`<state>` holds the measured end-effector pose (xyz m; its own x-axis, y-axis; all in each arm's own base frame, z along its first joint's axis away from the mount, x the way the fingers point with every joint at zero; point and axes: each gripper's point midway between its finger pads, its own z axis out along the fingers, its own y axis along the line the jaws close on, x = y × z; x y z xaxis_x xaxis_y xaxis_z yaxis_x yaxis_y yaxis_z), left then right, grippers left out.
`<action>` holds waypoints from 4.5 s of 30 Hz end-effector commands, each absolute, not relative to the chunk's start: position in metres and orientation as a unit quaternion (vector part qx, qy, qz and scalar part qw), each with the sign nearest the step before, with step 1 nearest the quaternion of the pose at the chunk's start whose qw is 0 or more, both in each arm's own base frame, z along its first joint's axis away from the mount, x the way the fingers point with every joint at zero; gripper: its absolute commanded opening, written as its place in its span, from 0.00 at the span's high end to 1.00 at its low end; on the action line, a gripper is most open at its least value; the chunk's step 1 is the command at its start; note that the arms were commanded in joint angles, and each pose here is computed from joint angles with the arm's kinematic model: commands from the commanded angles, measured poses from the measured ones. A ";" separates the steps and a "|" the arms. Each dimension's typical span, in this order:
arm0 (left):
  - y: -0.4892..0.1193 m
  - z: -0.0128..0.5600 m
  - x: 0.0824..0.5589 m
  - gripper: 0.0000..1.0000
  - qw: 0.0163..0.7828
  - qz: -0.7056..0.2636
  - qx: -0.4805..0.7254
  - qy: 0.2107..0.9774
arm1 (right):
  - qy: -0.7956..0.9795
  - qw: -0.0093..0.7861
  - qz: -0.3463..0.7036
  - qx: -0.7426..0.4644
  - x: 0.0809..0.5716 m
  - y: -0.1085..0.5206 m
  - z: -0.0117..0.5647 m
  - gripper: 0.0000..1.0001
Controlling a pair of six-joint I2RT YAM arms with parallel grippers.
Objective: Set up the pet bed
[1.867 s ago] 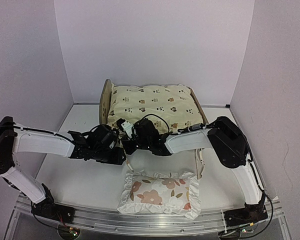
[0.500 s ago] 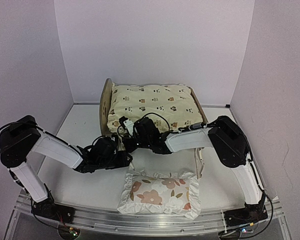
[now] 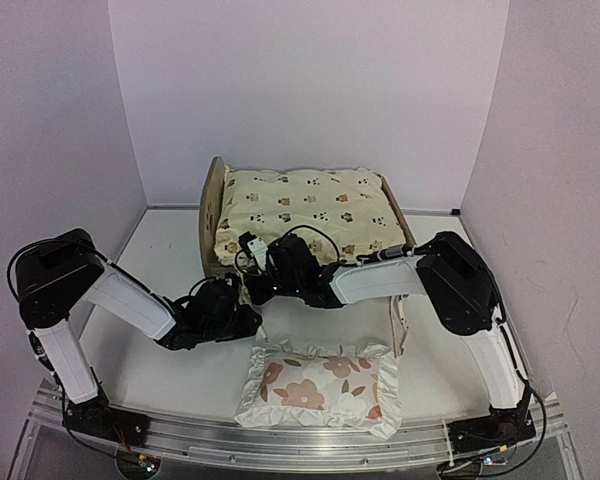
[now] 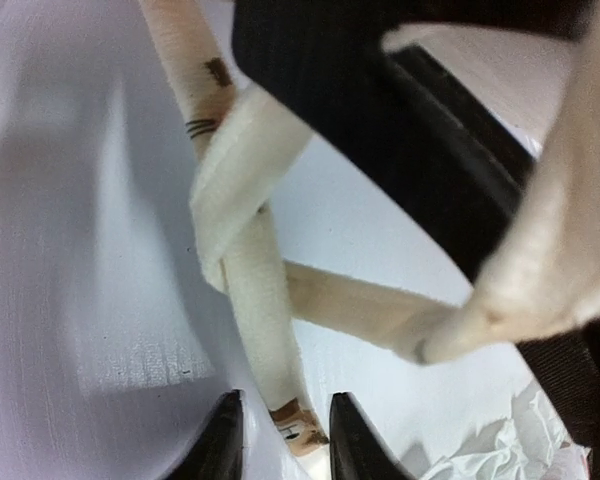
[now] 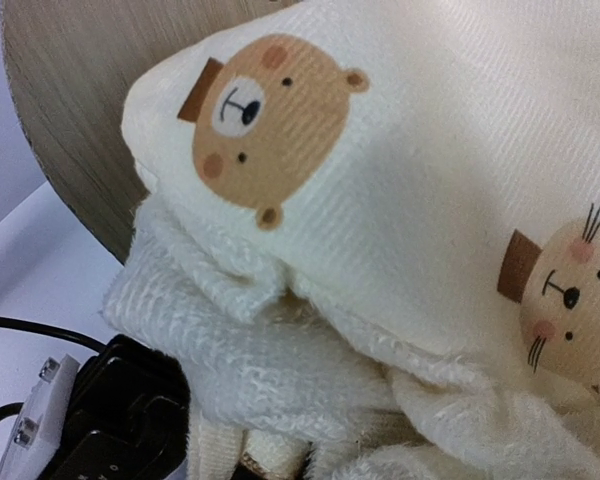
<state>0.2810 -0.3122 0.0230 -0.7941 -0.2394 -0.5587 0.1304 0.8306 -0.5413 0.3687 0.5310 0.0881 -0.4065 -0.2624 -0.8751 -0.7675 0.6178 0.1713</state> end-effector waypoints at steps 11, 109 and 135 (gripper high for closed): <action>-0.317 0.053 0.296 1.00 0.361 -0.315 -0.053 0.876 | 0.787 0.452 0.297 -0.296 0.382 0.527 0.113 1.00; -0.143 0.188 0.302 0.06 0.435 -0.099 -0.108 0.889 | 0.805 0.531 0.166 -0.205 0.349 0.317 0.278 0.02; -0.195 0.173 0.293 0.03 0.418 -0.197 -0.024 0.887 | 0.874 0.470 0.032 -0.116 0.262 0.162 0.173 0.02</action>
<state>0.2919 -0.1735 0.1711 -0.6540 -0.2195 -0.7239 0.0569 0.9400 -0.3364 0.2656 0.1837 0.1800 -0.5282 -0.1636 -0.8332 -0.3004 0.9538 0.0032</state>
